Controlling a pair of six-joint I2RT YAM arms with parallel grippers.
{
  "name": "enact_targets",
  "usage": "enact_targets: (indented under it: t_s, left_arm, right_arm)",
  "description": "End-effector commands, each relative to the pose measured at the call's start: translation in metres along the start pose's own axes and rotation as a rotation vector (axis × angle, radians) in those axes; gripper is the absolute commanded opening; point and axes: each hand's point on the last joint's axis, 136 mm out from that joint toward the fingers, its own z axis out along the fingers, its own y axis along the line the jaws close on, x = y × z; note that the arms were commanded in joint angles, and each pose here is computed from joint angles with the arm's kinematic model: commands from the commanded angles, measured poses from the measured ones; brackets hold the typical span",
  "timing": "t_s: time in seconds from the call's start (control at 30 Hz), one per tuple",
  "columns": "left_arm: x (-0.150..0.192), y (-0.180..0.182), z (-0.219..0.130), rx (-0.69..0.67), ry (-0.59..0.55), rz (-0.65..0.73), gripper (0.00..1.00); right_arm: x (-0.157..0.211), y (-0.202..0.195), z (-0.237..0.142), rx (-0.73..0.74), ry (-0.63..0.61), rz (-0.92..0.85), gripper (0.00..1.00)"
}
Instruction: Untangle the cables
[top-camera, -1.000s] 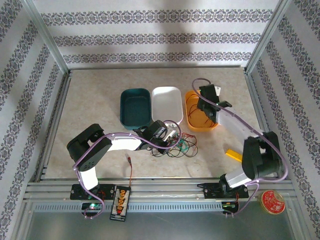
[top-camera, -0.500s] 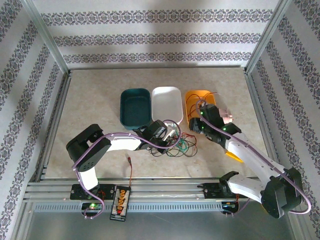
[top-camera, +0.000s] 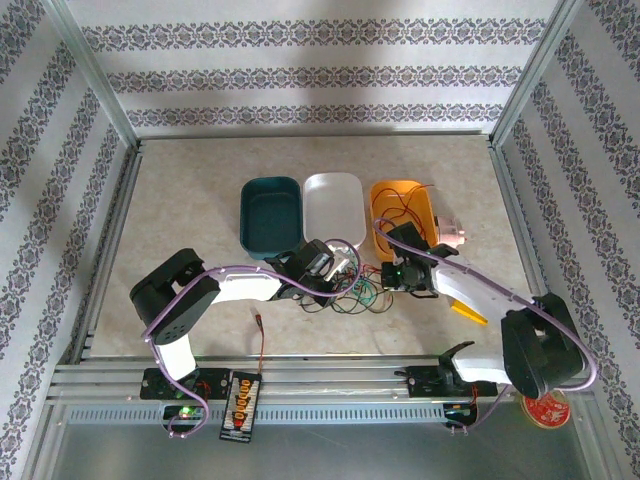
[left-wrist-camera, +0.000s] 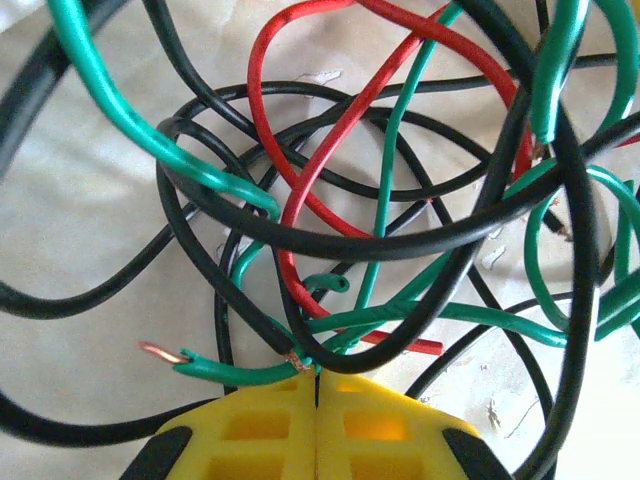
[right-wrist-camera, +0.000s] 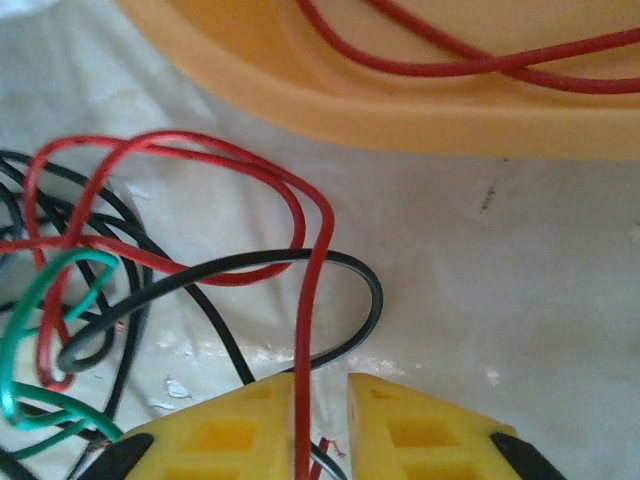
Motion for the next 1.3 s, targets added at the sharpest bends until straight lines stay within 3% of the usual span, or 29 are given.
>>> enact_targets:
  t_s: [0.0,0.03,0.2,0.73,1.07,1.27]
  left_arm:
    - [-0.002,-0.001,-0.007,-0.018,0.005,0.003,0.04]
    - [-0.002,-0.001,-0.007,-0.022,0.004,0.005,0.04]
    - [0.003,0.003,-0.005,-0.036,0.022,0.004,0.00]
    - [0.014,0.006,0.002,-0.034,0.038,-0.019,0.00]
    - [0.020,0.009,0.002,-0.043,0.045,-0.025,0.00]
    - [0.020,0.009,0.004,-0.041,0.050,-0.023,0.00]
  right_arm:
    - [0.002,-0.002,0.003,0.006,0.014,0.002,0.04]
    - [0.001,-0.006,0.001,0.028,0.003,0.015,0.00]
    - [-0.021,-0.025,-0.034,0.067,-0.160,0.114,0.00]
    - [-0.093,-0.058,-0.233,0.097,-0.911,0.254,0.00]
    - [-0.105,-0.067,-0.355,0.137,-1.258,0.264,0.00]
    - [-0.114,-0.061,-0.412,0.115,-1.398,0.240,0.00]
